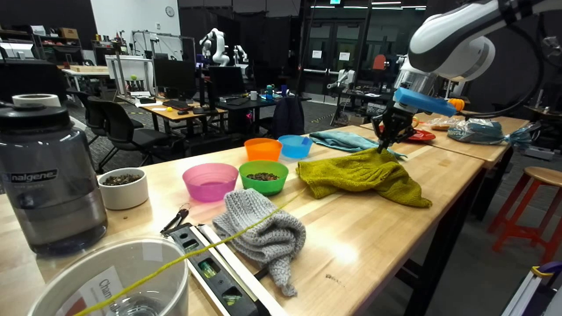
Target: Unfold the yellow cloth and move it to the left.
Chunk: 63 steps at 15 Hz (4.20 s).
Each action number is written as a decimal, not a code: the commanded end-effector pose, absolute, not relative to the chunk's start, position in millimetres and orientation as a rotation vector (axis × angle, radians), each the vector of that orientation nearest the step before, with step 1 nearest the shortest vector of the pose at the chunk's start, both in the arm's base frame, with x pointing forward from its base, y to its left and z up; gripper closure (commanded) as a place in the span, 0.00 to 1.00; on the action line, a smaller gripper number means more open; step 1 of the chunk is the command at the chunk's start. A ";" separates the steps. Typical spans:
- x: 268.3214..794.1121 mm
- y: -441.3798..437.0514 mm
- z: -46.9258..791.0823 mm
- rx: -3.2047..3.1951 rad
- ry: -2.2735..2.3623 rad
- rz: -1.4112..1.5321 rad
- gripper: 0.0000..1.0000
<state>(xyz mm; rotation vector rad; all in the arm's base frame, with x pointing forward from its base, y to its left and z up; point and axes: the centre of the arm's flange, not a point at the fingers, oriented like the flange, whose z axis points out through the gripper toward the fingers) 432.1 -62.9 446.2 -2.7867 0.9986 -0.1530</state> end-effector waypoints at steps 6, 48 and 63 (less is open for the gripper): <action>424.0 -87.1 540.2 -2.828 1.023 -0.402 0.99; 449.6 36.6 507.5 -2.985 0.742 -0.245 0.00; 462.8 64.0 504.9 -3.297 -0.490 -0.157 0.00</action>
